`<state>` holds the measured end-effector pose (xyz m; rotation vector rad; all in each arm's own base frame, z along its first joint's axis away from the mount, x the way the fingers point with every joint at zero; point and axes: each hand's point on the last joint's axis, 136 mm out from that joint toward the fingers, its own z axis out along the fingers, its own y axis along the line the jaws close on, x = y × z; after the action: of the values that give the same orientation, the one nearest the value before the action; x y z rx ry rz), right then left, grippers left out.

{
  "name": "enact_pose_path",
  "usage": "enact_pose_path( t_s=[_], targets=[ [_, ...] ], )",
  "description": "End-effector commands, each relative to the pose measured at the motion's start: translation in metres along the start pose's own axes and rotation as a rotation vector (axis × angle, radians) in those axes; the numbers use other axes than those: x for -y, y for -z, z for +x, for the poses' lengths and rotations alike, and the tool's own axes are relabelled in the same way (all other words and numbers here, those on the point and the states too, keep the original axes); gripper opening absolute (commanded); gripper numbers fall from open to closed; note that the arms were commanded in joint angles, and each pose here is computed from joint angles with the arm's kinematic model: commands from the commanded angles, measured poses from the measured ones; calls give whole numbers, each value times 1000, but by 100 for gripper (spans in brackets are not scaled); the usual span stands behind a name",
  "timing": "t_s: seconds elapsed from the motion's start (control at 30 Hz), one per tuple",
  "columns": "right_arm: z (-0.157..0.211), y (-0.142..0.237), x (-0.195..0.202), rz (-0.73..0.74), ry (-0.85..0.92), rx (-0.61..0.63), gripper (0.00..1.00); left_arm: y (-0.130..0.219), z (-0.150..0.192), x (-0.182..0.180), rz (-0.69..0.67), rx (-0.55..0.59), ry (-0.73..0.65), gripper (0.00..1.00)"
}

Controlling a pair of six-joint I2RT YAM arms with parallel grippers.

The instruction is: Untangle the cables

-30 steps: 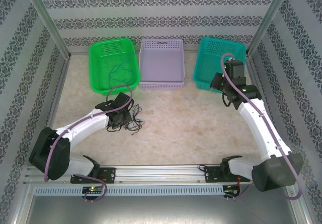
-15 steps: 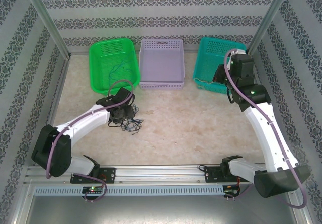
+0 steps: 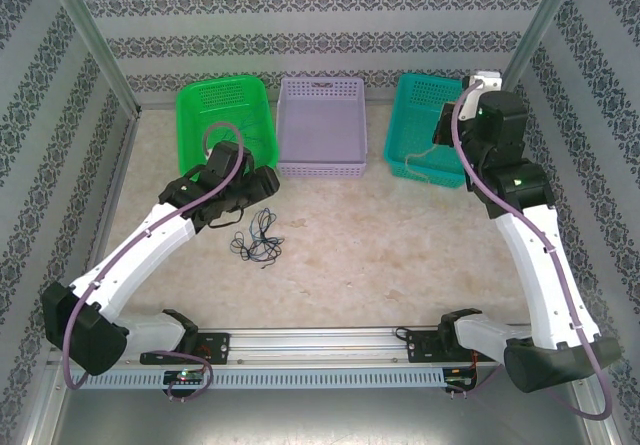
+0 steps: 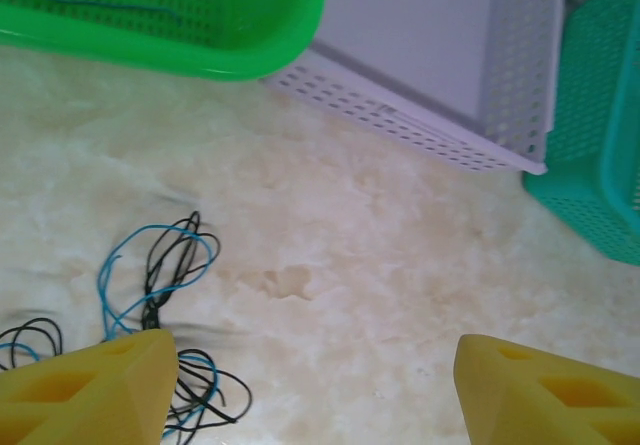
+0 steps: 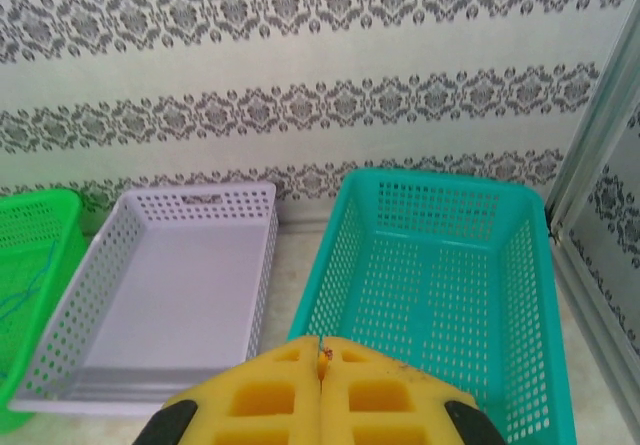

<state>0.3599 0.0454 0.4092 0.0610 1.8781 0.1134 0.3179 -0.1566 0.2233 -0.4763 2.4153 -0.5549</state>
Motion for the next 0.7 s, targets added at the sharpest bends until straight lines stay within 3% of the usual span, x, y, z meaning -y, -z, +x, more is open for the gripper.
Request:
enact_pose_path(
  t_s=[0.0, 0.2, 0.37, 0.67],
  targets=[
    [-24, -3, 2, 13, 11, 68, 0, 13, -7, 25, 108, 8, 14, 72],
    [-46, -24, 19, 62, -10, 114, 0, 30, -13, 77, 343, 20, -53, 69],
    [-58, -57, 36, 79, -50, 92, 0, 63, -24, 121, 545, 94, -144, 69],
    [-47, -110, 68, 120, -92, -28, 0, 142, -62, 178, 726, 242, -324, 70]
  ],
)
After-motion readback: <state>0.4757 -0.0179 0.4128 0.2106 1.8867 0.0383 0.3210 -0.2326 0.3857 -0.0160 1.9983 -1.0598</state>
